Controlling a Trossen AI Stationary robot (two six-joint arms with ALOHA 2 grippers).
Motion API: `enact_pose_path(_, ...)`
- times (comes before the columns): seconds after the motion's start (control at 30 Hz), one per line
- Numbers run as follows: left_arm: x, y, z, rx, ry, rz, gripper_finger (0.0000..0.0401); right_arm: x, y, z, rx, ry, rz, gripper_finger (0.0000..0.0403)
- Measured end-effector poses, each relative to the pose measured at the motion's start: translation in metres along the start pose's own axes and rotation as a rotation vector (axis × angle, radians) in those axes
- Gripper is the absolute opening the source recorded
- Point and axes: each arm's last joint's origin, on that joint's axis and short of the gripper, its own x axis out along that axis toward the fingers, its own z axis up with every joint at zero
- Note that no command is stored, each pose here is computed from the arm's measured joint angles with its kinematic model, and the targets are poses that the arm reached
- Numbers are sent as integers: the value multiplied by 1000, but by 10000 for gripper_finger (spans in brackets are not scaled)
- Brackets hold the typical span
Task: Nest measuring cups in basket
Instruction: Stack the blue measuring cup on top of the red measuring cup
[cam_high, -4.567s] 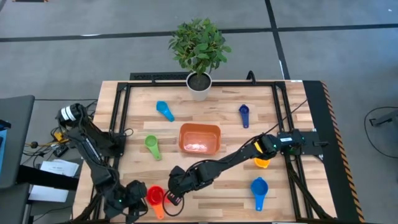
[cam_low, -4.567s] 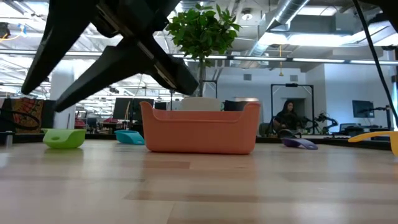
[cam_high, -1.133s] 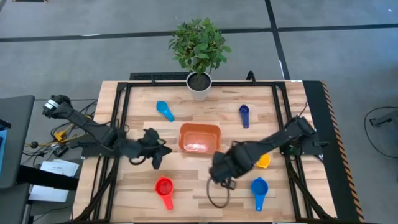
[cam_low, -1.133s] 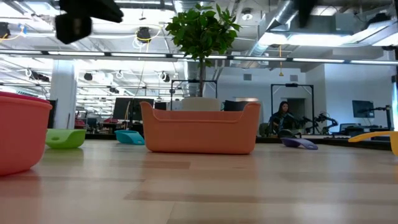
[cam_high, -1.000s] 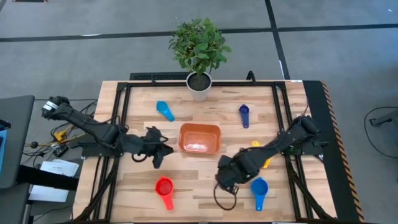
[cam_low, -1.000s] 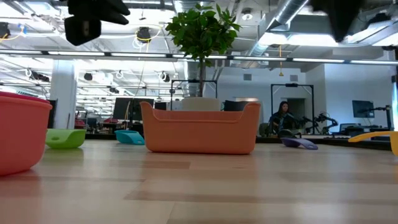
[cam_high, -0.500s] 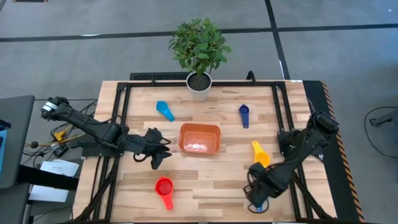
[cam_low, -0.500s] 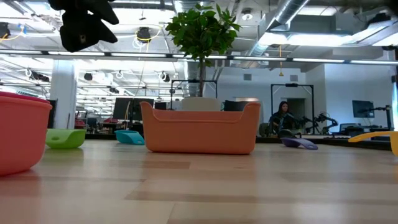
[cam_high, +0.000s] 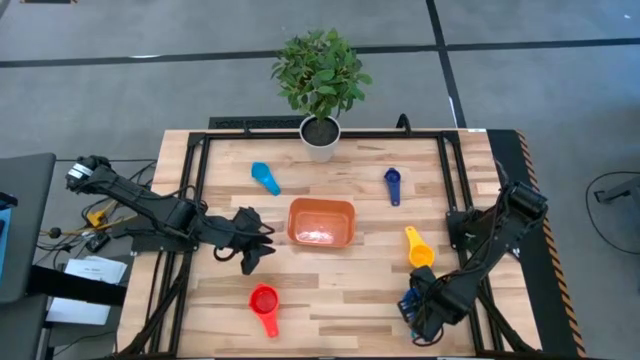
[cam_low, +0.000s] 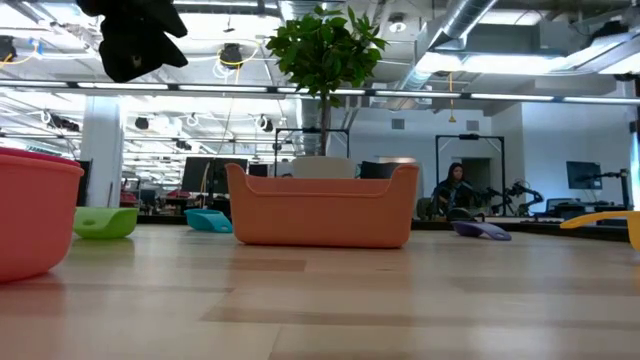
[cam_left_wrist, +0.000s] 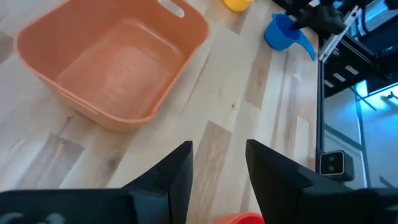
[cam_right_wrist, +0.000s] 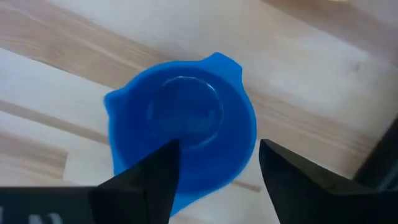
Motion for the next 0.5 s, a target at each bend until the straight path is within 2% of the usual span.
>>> enact_pose_path(0.27,0,-1,-1,-13,35,-35,137,9,-3,4,44,-17,-5,189)
enact_pose_path(0.5,0,-1,-1,-12,37,-34,137,9,0,9,58,-25,0,94)
